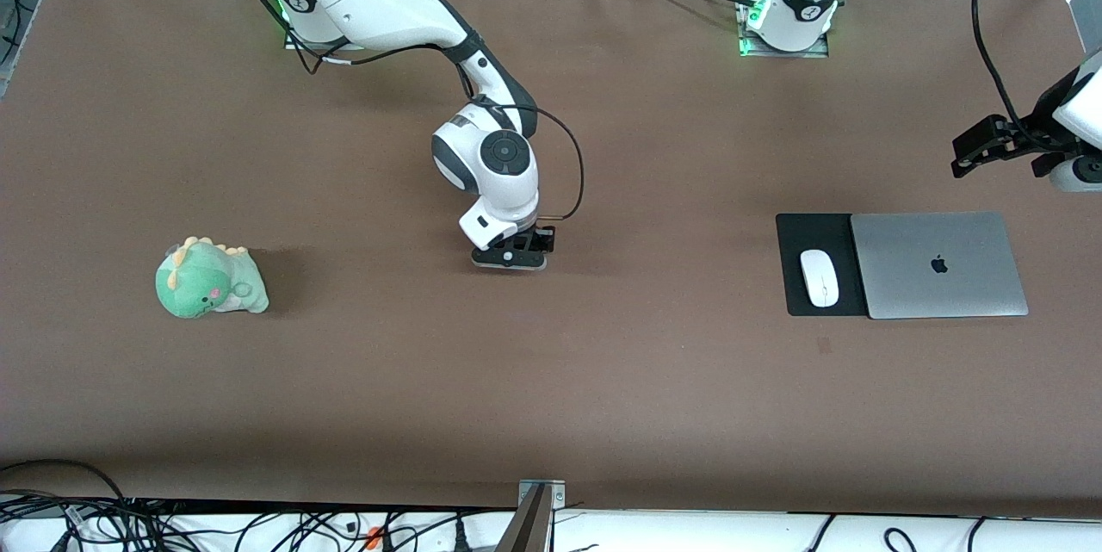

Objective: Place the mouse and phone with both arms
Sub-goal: 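Lower the right gripper and grasp the black phone, then carry the phone with the right gripper toward the green plush toy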

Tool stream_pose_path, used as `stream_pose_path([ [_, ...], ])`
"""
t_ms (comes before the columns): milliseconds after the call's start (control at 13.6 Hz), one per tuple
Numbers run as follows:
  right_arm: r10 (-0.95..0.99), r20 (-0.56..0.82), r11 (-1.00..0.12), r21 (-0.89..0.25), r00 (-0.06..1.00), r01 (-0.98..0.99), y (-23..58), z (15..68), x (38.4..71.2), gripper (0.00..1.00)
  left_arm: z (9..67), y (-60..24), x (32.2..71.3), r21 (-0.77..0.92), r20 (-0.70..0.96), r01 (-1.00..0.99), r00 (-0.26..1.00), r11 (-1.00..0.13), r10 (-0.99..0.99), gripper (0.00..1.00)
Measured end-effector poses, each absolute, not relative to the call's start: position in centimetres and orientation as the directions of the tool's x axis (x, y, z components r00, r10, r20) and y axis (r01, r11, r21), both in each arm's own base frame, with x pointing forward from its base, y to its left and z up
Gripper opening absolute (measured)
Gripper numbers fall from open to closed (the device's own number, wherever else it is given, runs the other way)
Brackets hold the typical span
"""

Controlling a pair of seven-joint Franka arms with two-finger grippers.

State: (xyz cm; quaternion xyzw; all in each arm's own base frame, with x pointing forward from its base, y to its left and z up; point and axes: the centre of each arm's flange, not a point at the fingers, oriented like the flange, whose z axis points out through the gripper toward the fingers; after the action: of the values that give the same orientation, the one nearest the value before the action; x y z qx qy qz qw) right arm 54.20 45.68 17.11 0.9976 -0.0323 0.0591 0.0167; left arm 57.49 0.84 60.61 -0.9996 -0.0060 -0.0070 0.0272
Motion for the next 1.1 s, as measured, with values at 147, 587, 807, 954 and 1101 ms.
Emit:
stream_pose_path([
  [147, -0.034, 0.085, -0.996, 0.078, 0.996, -0.041, 43.0, 17.9, 56.2, 0.80, 60.7, 0.6, 57.8, -0.042, 0.019, 0.011, 1.000, -0.999, 0.010, 1.00],
  [587, 0.044, -0.011, -0.997, 0.060, 0.999, 0.044, 31.4, 24.7, 63.0, 0.80, 60.1, 0.6, 58.0, -0.012, -0.003, 0.018, 1.000, -1.000, 0.018, 1.00],
  [807, 0.051, -0.009, -0.997, 0.055, 0.999, 0.051, 23.9, 24.9, 64.5, 0.80, 60.1, 0.7, 58.0, -0.005, -0.003, 0.022, 1.000, -1.000, 0.022, 1.00],
  [954, 0.043, 0.022, -0.998, 0.041, 0.999, 0.042, 18.8, 23.6, 64.0, 0.80, 59.9, 1.0, 58.1, -0.005, -0.006, 0.027, 1.000, -1.000, 0.027, 1.00],
  [1101, 0.026, 0.049, -0.999, 0.030, 0.998, 0.025, 15.0, 22.0, 62.5, 0.80, 59.7, 1.3, 58.2, -0.006, -0.009, 0.032, 0.999, -0.999, 0.032, 1.00],
])
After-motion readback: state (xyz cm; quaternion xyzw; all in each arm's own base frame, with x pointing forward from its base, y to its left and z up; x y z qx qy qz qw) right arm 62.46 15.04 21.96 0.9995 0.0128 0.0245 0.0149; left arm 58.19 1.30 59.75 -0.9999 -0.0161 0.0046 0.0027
